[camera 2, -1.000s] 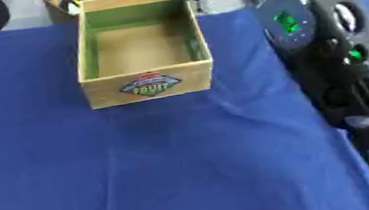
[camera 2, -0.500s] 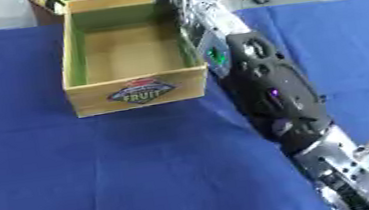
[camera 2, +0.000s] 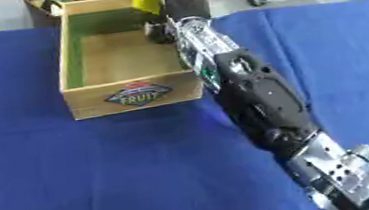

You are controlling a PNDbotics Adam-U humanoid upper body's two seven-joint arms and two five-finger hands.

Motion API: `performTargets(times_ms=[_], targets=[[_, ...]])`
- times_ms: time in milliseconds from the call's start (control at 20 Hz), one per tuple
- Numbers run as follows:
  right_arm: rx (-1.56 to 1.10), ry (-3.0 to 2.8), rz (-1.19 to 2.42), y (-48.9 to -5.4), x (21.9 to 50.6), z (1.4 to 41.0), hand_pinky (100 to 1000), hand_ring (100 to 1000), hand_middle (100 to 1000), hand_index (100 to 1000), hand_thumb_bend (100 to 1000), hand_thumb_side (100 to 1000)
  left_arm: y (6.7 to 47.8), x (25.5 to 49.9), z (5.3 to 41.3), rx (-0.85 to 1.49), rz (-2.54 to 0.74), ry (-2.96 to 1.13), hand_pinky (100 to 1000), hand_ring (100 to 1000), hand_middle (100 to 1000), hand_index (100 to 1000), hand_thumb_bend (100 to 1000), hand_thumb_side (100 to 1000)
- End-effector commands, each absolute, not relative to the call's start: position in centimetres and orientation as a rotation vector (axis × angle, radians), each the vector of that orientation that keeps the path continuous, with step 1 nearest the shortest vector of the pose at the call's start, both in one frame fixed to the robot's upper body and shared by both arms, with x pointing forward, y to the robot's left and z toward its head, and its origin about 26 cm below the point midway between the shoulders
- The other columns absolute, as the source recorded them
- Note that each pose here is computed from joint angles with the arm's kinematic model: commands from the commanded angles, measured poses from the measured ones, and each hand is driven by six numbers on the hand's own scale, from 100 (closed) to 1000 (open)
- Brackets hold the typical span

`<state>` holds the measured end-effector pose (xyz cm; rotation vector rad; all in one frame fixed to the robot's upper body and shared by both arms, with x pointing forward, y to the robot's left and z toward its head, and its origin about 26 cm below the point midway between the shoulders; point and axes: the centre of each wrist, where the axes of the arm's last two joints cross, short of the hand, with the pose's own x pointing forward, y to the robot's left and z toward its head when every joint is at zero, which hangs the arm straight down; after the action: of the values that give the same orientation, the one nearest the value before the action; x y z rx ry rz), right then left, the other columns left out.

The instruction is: Pick up objects on the table and place them in the box.

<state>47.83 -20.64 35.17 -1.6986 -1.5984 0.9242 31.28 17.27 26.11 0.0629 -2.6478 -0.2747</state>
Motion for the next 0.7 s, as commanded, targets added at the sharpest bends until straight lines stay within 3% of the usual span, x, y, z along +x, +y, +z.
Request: performTargets(times_ms=[50, 200, 350, 450, 700], targets=[[-1.768, -1.654, 0.878, -20.6, 46.6, 38.1, 756, 863, 788, 1000, 682, 1000, 17.1, 30.9, 26.7, 0.047, -0.279, -2.675, 243, 459, 460, 628, 100, 826], [-1.786, -1.664, 0.858, -20.6, 46.3, 38.4, 770, 883, 813, 1000, 782, 1000, 17.2, 30.9, 26.7, 0.049, -0.281, -2.672, 243, 460, 460, 629, 100, 826], [-1.774, -1.647, 0.881, -20.6, 46.3, 38.4, 777, 888, 813, 1000, 807, 978, 17.2, 30.9, 26.7, 0.05, -0.279, -2.67, 243, 460, 460, 628, 100, 825], [-1.77, -1.665, 0.875, -20.5, 45.9, 38.7, 770, 881, 797, 1000, 771, 1000, 17.3, 30.9, 26.6, 0.053, -0.277, -2.666, 243, 460, 460, 628, 100, 825], [-1.752, -1.884, 0.723, -20.2, 43.1, 40.7, 742, 849, 749, 996, 538, 1000, 17.7, 30.9, 26.3, 0.076, -0.263, -2.652, 246, 460, 461, 628, 100, 825]])
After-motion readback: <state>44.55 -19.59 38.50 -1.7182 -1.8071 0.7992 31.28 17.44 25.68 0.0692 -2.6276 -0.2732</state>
